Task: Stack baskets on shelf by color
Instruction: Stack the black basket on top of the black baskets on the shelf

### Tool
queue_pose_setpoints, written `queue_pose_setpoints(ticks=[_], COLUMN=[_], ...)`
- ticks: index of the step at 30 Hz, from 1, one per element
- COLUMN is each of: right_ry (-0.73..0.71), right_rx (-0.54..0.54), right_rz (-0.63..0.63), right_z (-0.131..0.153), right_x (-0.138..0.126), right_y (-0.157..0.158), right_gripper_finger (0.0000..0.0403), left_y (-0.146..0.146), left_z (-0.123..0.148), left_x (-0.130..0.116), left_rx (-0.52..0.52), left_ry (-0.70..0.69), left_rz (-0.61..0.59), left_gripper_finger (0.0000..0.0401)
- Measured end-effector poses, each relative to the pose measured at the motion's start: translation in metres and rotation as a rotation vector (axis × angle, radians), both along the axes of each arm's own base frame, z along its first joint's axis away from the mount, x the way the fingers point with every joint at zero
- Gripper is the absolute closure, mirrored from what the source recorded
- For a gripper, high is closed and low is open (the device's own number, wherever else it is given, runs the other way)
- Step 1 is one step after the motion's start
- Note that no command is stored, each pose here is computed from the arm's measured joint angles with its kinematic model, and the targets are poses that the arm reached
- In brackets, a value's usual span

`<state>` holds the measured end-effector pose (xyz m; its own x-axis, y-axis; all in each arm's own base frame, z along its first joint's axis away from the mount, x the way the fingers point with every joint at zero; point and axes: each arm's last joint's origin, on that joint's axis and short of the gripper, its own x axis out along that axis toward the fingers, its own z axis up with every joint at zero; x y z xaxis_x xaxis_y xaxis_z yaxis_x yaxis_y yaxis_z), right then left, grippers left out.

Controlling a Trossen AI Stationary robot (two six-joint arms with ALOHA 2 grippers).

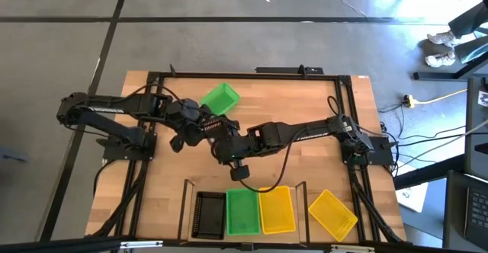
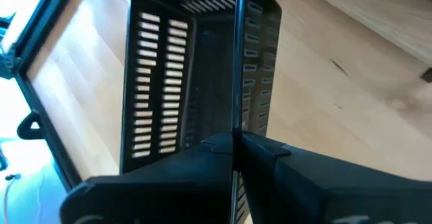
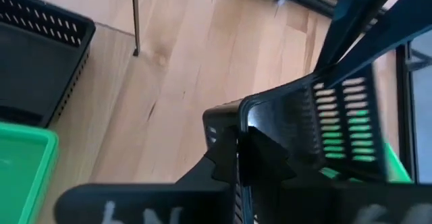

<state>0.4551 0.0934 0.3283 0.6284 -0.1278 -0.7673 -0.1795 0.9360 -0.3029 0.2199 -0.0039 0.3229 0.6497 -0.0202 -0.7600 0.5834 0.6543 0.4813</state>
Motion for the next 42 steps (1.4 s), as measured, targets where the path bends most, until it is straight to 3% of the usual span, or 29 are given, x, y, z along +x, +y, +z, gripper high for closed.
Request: queue_pose_setpoints(ticks=[23, 30, 42], right_ry=[-0.031, -0.018, -0.022], right_rx=[0.010, 0.009, 0.010], right_rz=[0.073, 0.083, 0.076], right_z=[0.0026, 0.0021, 0.0033], right_x=[0.0032, 0.0027, 0.0026], right_y=[0.0019, 0.0005, -0.0013], right_gripper_finger=[0.0379, 0.0397, 0.0303], left_y=[-0.0013, -0.0012, -0.0025], left_z=[-0.0011, -0.0005, -0.0009], left_x=[-0.0014, -0.0005, -0.0006], left_rx=[-0.034, -0.032, -0.084], left_ry=[0.018, 0.008, 0.012], left_rz=[-0.029, -0.029, -0.038], left_gripper_finger=[0.0401, 0.0401, 0.0401])
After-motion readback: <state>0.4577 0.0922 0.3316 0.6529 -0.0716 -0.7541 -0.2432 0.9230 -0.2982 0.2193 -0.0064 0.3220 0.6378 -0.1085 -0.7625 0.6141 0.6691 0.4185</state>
